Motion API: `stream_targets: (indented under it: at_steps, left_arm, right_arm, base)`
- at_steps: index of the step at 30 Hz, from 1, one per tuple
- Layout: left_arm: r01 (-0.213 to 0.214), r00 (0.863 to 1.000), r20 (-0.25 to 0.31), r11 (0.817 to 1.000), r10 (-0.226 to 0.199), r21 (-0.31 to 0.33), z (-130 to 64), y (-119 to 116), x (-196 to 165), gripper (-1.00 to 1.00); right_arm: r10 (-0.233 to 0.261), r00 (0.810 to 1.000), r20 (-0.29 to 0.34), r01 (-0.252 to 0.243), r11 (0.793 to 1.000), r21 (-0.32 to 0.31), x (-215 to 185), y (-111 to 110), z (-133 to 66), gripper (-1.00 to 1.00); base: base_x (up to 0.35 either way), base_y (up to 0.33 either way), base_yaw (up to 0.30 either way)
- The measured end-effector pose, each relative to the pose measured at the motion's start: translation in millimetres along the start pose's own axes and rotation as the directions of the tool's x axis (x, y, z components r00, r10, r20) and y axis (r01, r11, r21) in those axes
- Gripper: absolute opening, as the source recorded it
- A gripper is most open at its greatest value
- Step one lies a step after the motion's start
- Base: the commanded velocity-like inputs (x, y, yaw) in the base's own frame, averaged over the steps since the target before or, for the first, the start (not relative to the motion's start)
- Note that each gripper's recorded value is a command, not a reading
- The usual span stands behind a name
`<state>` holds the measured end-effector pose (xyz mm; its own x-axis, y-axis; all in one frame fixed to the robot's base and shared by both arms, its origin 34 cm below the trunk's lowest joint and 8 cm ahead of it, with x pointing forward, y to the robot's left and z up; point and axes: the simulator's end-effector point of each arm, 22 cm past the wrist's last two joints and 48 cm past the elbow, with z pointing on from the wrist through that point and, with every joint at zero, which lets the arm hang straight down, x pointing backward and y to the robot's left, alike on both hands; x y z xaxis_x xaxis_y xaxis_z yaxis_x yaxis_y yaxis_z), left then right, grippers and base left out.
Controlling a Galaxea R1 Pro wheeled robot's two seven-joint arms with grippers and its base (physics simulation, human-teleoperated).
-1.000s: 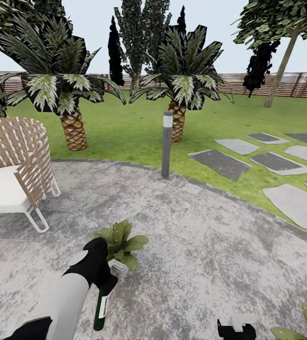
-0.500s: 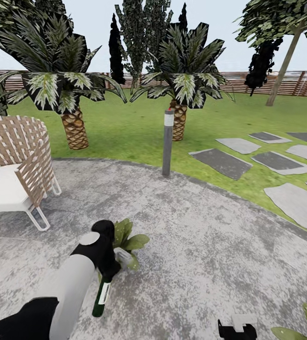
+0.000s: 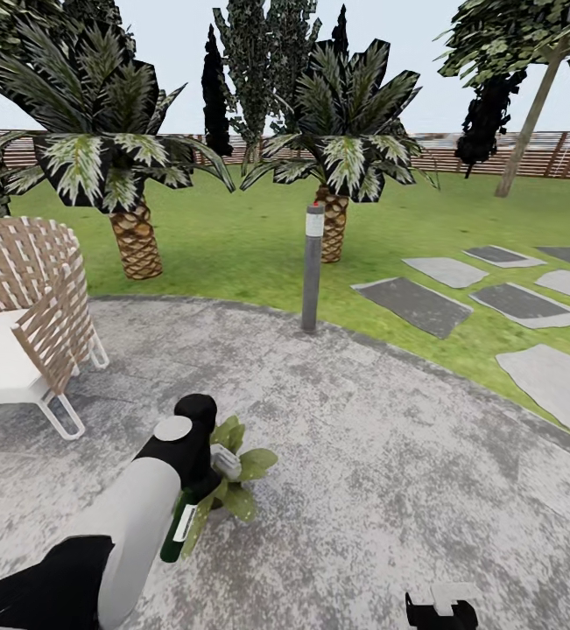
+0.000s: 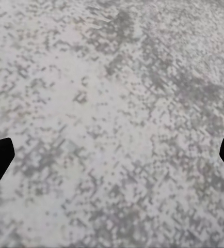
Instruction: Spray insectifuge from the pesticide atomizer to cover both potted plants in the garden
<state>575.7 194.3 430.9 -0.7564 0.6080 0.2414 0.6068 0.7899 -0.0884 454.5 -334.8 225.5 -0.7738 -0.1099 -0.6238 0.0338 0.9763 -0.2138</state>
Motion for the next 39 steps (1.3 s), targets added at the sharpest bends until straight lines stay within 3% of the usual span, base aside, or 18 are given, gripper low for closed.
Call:
stream_targets:
  at_steps: [3,5,17,26,32,39]
  left_arm:
    - [0.001,0.997,0.077,1.000,-0.001,0.001,-33.9,6.7,-24.5,-1.00]
    - [0.000,0.996,0.088,1.000,0.001,-0.007,-45.1,12.6,-29.5,-1.00]
    - [-0.011,1.000,0.023,0.999,0.010,0.035,-21.7,4.3,-14.1,-1.00]
    - [-0.016,1.000,0.015,0.999,0.015,0.052,-17.5,-4.2,-14.6,-1.00]
    - [-0.019,1.000,0.020,0.998,0.018,0.059,-17.9,-8.6,-16.9,-1.00]
    - [-0.027,0.997,0.075,0.991,0.017,0.132,-23.2,-24.6,-29.6,-1.00]
  right_arm:
    - [0.000,1.000,0.001,0.000,1.000,0.002,-0.3,-0.4,0.0,1.00]
    - [0.001,1.000,0.000,-0.001,1.000,0.002,0.0,-0.5,0.0,1.00]
    - [0.000,1.000,0.000,0.000,1.000,0.002,0.1,-0.4,0.0,1.00]
    - [0.000,1.000,0.000,0.000,1.000,0.002,0.1,-0.5,0.0,1.00]
    - [0.000,1.000,0.000,0.000,1.000,0.002,0.0,-0.5,-0.1,1.00]
    - [0.000,1.000,0.000,0.000,1.000,0.002,0.2,-0.5,0.0,1.00]
  base:
    - [0.000,0.000,0.000]
    - [0.000,0.000,0.000]
    - [0.010,0.000,0.000]
    - [0.105,0.000,0.000]
    - [0.065,-0.042,0.000]
    - [0.007,-0.006,0.000]
